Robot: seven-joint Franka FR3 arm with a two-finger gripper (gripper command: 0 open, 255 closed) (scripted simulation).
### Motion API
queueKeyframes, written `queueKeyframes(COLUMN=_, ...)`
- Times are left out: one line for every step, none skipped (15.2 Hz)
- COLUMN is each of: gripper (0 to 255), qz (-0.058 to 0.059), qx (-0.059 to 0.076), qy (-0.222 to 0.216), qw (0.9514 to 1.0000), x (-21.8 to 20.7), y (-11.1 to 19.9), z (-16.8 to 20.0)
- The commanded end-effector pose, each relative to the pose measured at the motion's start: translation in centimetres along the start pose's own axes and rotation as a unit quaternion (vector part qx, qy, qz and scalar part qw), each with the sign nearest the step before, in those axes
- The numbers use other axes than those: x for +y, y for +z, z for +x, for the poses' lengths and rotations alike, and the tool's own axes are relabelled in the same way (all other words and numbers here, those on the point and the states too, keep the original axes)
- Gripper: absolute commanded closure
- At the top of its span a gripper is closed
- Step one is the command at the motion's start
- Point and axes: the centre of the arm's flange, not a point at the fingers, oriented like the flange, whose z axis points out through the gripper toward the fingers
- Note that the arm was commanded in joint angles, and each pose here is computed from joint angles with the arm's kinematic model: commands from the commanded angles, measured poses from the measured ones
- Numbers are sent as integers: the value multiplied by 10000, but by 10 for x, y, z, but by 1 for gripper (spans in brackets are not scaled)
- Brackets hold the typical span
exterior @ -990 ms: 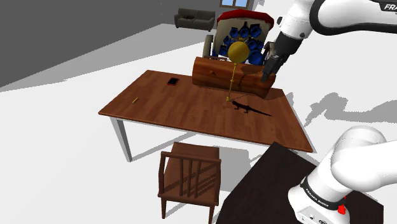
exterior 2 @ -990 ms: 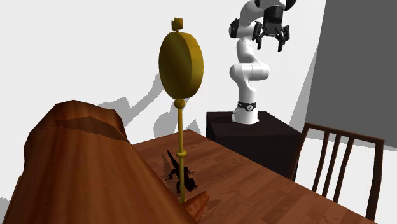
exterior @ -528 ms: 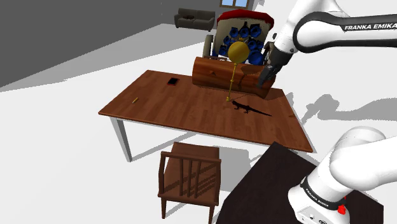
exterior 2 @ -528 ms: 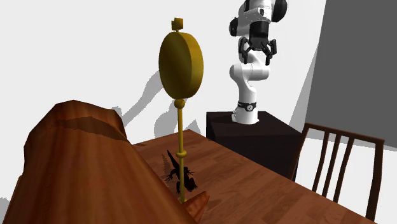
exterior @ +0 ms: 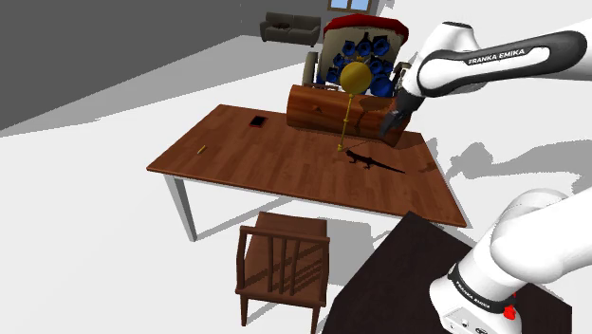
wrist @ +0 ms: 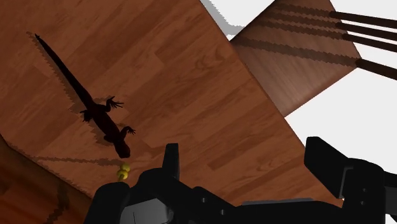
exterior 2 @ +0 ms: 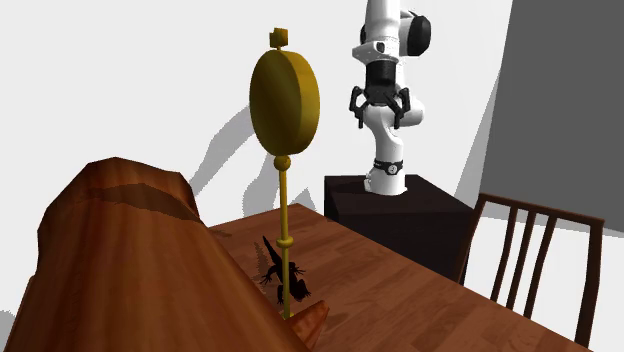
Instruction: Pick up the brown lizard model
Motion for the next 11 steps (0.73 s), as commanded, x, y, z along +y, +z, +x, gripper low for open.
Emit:
queueKeyframes(gripper=0, qz=20, qx=40, qy=53, qw=10000, x=16, y=21, z=3)
queueKeyframes(gripper=0, qz=34, qx=54, qy=81, qw=9999, x=25, y=31, z=5)
queueKeyframes(gripper=0, qz=48, qx=69, qy=109, qw=9999, x=33, y=41, z=7)
queueKeyframes(gripper=0, qz=62, qx=84, qy=136, qw=9999, x=42, y=51, z=9)
queueKeyframes(gripper=0, qz=76, qx=98, qy=164, qw=9998, x=51, y=61, z=11)
queueKeyframes(gripper=0, qz=90, qx=113, qy=192, qw=9997, x=59, y=71, z=13)
queueKeyframes(gripper=0, qz=104, qx=128, qy=219, qw=9996, x=68, y=81, z=15)
queueKeyframes(gripper=0, qz=118, qx=142, qy=247, qw=9995, x=77, y=91, z=17)
queueKeyframes(gripper=0, qz=132, qx=157, qy=275, qw=9994, x=85, y=101, z=19)
queueKeyframes(gripper=0, qz=146, qx=172, qy=302, qw=9993, x=94, y=111, z=21)
queueKeyframes(gripper=0, qz=160, qx=187, qy=330, qw=9992, x=102, y=121, z=23)
